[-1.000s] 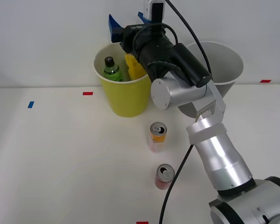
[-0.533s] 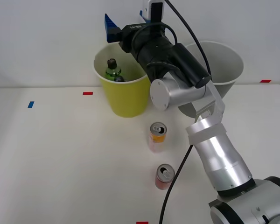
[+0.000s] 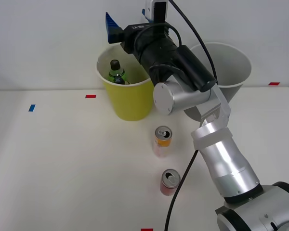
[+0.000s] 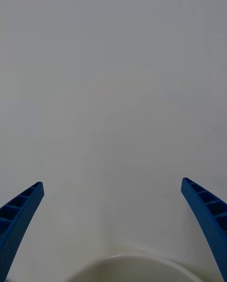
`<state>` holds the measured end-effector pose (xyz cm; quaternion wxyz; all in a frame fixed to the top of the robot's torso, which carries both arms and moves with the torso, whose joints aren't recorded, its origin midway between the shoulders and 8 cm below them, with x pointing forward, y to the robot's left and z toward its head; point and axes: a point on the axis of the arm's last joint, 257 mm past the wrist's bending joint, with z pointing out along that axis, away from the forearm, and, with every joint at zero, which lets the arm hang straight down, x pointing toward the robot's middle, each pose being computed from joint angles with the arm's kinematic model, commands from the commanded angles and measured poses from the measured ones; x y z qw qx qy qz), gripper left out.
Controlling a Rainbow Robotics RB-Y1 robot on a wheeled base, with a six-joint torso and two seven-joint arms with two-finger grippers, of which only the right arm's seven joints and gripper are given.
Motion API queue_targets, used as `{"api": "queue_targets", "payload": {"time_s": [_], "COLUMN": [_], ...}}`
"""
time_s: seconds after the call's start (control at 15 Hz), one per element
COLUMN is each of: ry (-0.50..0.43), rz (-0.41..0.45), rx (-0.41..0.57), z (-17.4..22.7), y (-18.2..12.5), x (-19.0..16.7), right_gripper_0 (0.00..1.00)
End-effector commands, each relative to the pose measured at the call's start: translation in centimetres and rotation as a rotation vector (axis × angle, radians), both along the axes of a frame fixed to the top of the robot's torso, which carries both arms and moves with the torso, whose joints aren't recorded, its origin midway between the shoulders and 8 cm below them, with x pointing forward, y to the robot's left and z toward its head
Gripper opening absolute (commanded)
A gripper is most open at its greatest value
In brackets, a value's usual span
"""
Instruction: Put cans in the gray bin, plastic bottles in the light green bin
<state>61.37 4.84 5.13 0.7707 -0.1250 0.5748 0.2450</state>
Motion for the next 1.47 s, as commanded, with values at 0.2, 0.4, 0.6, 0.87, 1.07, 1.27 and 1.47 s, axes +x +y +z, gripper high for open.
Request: {"api": "queue_targets", "payload": {"time_s": [0.2,0.4,0.6,0.87,1.07,1.27,1.47], "ry": [-0.044,-0.059,-0.062,-0.064,-0.068,-0.058,-0.039], "rz": [0.007,0.024,0.009,0.041,0.069,0.058,-0.005], "rx": [0.034,0.067,0.024,-0.008,0.014,0.051,0.037], "z": [1.5,2.9,2.2,1.5,1.1,-0.3,-3.3], "y": [0.0,0.1,-1.6,-3.9,-5.4,-7.7,-12.0], "x": [-0.7,-1.4,-0.6,-1.4,-3.8,-6.4,-9.1], "right_gripper_0": [1.00,1.00,1.00,1.00,1.00,1.00,1.00]}}
